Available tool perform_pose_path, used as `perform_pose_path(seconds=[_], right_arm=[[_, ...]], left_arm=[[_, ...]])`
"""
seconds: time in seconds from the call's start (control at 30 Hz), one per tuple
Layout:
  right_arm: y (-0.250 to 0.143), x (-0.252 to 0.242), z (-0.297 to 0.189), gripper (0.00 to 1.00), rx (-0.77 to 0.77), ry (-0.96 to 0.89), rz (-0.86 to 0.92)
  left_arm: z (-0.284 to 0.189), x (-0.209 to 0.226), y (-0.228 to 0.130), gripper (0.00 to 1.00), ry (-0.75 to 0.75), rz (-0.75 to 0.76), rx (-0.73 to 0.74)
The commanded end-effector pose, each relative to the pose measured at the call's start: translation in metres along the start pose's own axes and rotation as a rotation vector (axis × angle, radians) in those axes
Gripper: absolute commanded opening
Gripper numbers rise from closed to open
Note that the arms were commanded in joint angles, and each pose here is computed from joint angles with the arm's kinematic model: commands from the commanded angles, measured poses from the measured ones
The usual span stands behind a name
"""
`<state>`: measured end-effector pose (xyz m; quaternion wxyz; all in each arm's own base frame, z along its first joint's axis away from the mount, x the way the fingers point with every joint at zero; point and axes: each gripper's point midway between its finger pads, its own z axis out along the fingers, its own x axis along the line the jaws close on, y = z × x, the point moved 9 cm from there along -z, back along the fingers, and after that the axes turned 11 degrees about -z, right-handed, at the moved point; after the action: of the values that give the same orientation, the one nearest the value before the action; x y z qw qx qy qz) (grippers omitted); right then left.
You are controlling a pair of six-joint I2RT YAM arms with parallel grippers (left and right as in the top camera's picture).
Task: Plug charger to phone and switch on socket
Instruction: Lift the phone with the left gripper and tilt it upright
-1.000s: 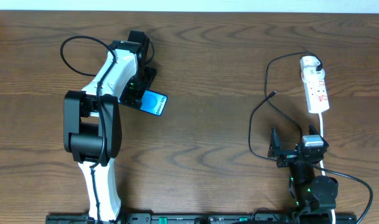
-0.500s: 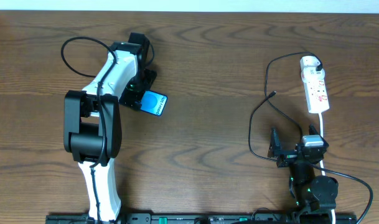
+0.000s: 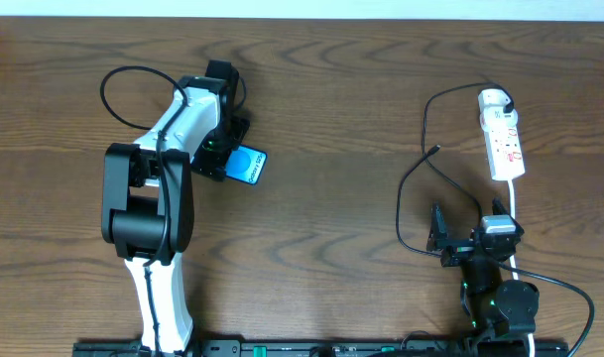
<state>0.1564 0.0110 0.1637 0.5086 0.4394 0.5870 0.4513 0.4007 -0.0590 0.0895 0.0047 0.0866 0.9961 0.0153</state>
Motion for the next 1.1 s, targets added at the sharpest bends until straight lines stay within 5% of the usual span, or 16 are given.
perform_pose_path(seconds=[0.0, 1.07], right_arm=[[-0.0004, 0.0005, -0.0002, 0.99, 0.0, 0.001, -0.012], [-0.0004, 0.0005, -0.0002, 0.99, 0.0, 0.002, -0.012]], left_arm=[[0.0076, 0.0043, 0.0019, 0.98, 0.025, -0.026, -0.015], [0.0075, 0.0067, -0.0015, 0.98, 0.041, -0.033, 0.025]])
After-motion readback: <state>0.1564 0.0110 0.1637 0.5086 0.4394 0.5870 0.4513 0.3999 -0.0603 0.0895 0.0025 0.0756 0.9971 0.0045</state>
